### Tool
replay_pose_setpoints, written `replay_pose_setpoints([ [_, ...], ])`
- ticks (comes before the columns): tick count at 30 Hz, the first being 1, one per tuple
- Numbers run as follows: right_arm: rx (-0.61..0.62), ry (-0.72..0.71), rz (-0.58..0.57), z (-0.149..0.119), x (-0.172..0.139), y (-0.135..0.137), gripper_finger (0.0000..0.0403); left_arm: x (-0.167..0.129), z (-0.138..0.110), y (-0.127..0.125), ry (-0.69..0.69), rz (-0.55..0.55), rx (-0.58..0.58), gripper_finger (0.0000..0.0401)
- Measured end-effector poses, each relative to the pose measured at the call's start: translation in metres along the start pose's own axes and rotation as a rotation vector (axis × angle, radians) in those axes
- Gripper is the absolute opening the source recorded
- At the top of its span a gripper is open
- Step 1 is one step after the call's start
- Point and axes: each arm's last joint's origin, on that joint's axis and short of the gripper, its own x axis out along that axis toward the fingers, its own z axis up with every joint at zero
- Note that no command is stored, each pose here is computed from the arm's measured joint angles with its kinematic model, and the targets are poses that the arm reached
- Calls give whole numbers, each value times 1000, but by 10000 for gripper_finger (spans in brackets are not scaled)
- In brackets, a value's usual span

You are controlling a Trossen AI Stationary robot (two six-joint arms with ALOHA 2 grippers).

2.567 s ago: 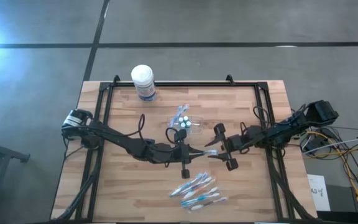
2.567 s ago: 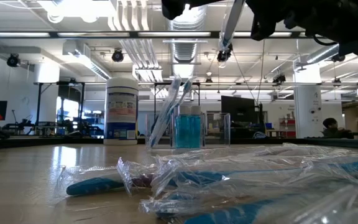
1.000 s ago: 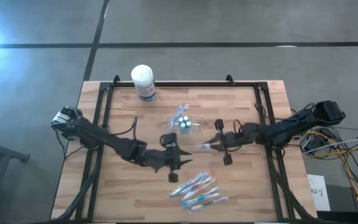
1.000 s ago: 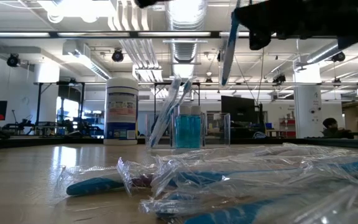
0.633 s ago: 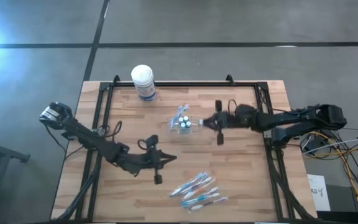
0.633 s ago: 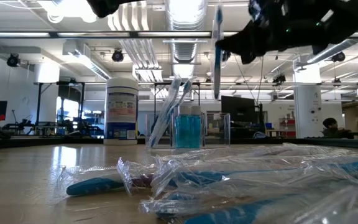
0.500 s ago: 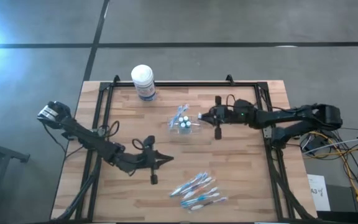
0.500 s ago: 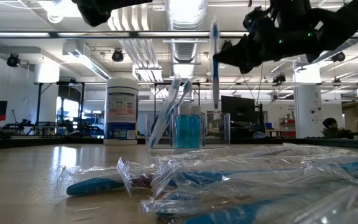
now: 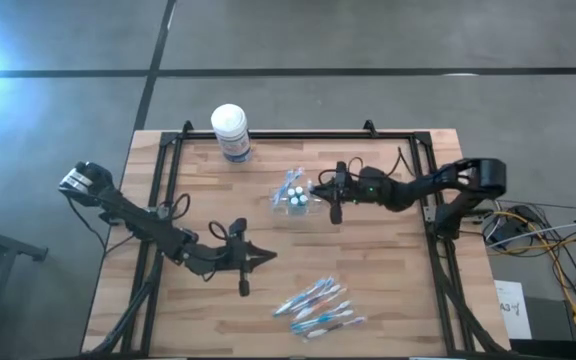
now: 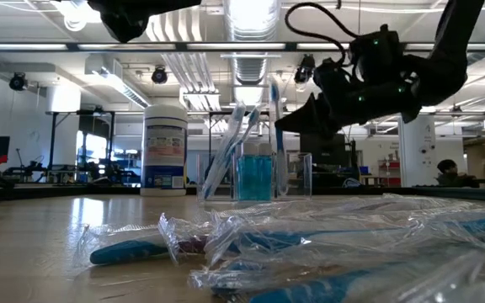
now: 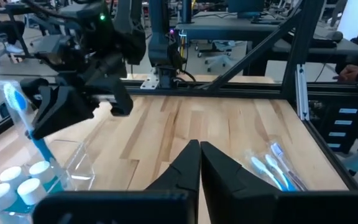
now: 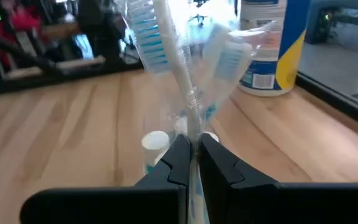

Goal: Pick & Place toothbrushing station
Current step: Put the blue toothbrush into the transparent organizer

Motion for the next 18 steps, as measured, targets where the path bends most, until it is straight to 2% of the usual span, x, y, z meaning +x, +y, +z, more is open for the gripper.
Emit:
replay_pose_setpoints([
  [3, 130, -31, -43, -6, -2, -6, 11, 0, 0, 0, 3, -2, -3, 14],
  [6, 205, -24, -87, -9, -2, -11, 11, -1, -1, -1, 4, -3, -10, 15],
  [12, 218, -14, -95, -10, -3, -13, 27, 0, 0, -1, 3, -2, -19, 16],
  [18, 218, 13, -108, -9, -5, -14, 94, 0, 0, -1, 2, -2, -19, 14],
])
